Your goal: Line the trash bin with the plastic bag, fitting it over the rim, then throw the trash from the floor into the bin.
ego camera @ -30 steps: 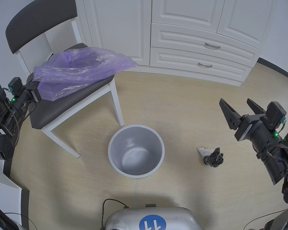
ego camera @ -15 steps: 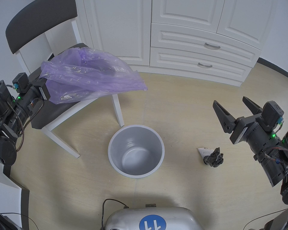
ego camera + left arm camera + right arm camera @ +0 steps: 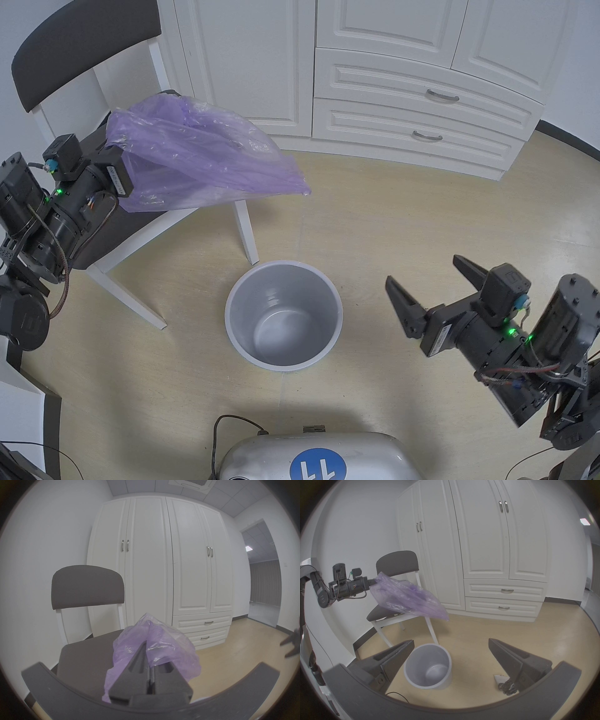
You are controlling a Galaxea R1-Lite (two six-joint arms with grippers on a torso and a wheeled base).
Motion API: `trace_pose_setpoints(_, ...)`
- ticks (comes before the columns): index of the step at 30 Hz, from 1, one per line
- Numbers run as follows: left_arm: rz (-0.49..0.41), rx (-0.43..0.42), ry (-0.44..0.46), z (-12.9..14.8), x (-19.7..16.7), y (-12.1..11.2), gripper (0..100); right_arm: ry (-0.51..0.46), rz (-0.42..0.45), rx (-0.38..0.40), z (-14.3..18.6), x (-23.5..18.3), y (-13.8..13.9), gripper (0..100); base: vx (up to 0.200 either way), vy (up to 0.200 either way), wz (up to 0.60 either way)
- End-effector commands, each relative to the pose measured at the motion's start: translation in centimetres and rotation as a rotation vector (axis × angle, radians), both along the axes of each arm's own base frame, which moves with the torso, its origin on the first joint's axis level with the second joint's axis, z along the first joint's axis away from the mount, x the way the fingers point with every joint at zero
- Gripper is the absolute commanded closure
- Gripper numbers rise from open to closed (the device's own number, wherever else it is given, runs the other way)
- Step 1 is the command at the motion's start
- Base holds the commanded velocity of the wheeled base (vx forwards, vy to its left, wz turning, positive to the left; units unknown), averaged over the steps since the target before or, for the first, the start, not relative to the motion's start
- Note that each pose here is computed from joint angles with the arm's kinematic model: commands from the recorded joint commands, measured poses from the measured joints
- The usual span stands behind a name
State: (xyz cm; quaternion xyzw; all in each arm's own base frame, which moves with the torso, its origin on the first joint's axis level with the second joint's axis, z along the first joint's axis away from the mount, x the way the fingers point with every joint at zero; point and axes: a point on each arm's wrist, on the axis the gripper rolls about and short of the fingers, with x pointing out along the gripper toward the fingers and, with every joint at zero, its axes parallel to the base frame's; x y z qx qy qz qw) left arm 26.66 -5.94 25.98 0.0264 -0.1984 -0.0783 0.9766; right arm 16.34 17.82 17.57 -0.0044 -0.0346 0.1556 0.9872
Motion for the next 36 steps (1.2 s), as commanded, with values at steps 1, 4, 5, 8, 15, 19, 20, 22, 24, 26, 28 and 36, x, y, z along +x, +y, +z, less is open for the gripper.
trace_pose_setpoints(1,-0.045,-0.033,-0.005,0.3,0.5,-2.7,100,0.057,0.033,-0.045,-3.1,0.7,2.3,0,0.0,0.0,0.0)
trace_pose_setpoints(4,-0.077,-0.089,-0.011,0.8,0.4,-4.2,100,0.057,0.04,-0.045,-4.1,0.8,2.8,0,0.0,0.0,0.0)
trace_pose_setpoints(5,-0.08,-0.111,-0.02,1.1,0.4,-4.5,100,0.059,0.046,-0.049,-4.4,0.8,3.0,0,0.0,0.0,0.0)
trace_pose_setpoints(8,-0.065,-0.175,-0.047,2.2,0.7,-4.9,100,0.066,0.059,-0.058,-5.6,0.9,3.6,0,0.0,0.0,0.0)
trace_pose_setpoints(15,-0.095,-0.217,-0.055,2.8,0.0,-6.2,100,0.065,0.075,-0.063,-7.6,1.1,4.7,0,0.0,0.0,0.0)
trace_pose_setpoints(19,-0.101,-0.243,-0.051,2.9,-0.5,-7.6,100,0.079,0.094,-0.079,-8.2,0.7,5.1,0,0.0,0.0,0.0)
trace_pose_setpoints(20,-0.099,-0.252,-0.05,3.0,-0.7,-8.0,100,0.082,0.098,-0.083,-8.3,0.7,5.2,0,0.0,0.0,0.0)
trace_pose_setpoints(22,-0.101,-0.27,-0.052,3.3,-1.0,-8.7,100,0.091,0.106,-0.091,-8.7,0.6,5.4,0,0.0,0.0,0.0)
trace_pose_setpoints(24,-0.105,-0.287,-0.045,3.4,-1.5,-9.6,100,0.108,0.119,-0.096,-9.3,0.4,5.8,0,0.0,0.0,0.0)
trace_pose_setpoints(26,-0.114,-0.293,-0.039,3.3,-1.8,-10.2,100,0.121,0.127,-0.095,-9.8,0.3,6.1,0,0.0,0.0,0.0)
trace_pose_setpoints(28,-0.128,-0.294,-0.036,3.3,-2.1,-10.6,100,0.132,0.134,-0.099,-10.2,0.1,6.3,0,0.0,0.0,0.0)
trace_pose_setpoints(36,-0.172,-0.289,-0.018,2.9,-2.5,-12.0,100,0.155,0.157,-0.111,-11.2,-0.3,7.0,0,0.0,0.0,0.0)
